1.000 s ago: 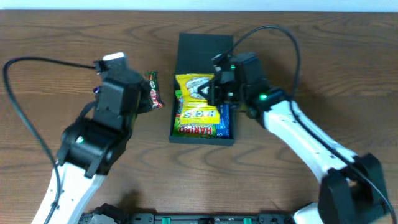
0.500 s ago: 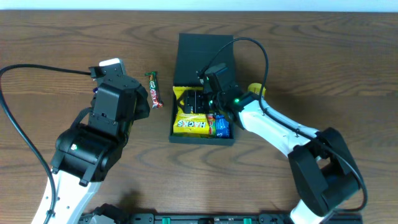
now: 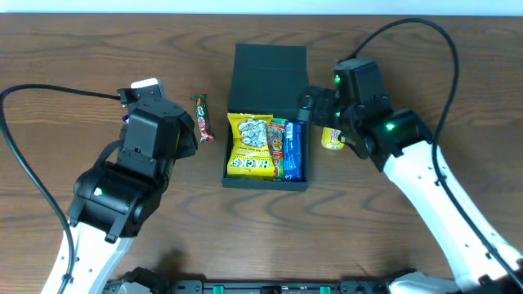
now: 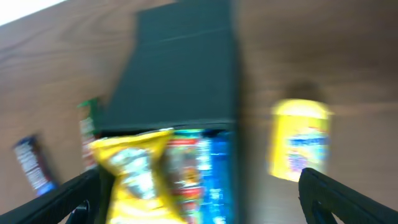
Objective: Pack container
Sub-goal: 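Lower the Hacks bag into the box and release, then grasp the yellow Mentos jar with the right gripper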
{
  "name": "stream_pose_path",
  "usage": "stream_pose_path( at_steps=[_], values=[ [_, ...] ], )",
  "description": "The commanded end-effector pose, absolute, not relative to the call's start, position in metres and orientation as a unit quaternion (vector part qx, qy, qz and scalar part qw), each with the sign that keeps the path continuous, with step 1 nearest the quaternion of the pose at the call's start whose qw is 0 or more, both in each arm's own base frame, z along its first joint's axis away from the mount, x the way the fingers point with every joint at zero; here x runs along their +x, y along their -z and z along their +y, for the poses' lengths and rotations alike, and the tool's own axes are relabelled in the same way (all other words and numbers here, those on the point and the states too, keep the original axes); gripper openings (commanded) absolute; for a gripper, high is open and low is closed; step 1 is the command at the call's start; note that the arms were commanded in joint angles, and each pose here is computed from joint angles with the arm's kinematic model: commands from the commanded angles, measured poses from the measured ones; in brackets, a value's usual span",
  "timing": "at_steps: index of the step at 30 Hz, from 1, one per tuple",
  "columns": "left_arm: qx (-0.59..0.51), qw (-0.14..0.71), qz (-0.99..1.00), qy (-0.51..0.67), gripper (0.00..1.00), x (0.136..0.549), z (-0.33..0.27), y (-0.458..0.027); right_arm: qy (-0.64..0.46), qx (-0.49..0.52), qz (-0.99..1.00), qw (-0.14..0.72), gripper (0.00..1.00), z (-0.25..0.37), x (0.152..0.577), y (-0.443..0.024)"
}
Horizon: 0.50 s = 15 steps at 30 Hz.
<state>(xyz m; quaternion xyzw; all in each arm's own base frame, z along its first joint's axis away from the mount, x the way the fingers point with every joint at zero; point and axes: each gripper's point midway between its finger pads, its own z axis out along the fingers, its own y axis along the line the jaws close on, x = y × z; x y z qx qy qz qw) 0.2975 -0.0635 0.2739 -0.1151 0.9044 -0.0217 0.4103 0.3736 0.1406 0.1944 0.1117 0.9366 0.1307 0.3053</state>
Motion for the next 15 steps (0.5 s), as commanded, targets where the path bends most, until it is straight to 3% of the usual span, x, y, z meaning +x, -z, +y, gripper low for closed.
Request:
stream_pose_path(
  at_steps=[1, 8, 13, 14, 15],
  values=[
    [-0.121, 0.411, 0.903, 0.015, 0.63, 0.302, -0.061, -0.275, -0.049, 0.177, 0.946, 0.267, 0.99, 0.103, 0.378, -0.145],
    [-0.121, 0.408, 0.905, 0.013, 0.63, 0.303, -0.062, -0.273, -0.003, 0.222, 0.96, 0.17, 0.99, 0.082, 0.382, -0.062],
    [-0.121, 0.408, 0.905, 0.013, 0.64, 0.303, -0.062, -0.273, 0.006, 0.222, 0.966, 0.134, 0.99, 0.082, 0.38, -0.028],
    [-0.121, 0.408, 0.905, 0.013, 0.64, 0.303, -0.062, -0.273, 0.005, 0.222, 0.966, 0.135, 0.97, 0.083, 0.382, -0.027],
    [-0.121, 0.408, 0.905, 0.013, 0.64, 0.303, -0.062, -0.273, 0.005, 0.222, 0.965, 0.137, 0.88, 0.083, 0.383, -0.026]
  ],
)
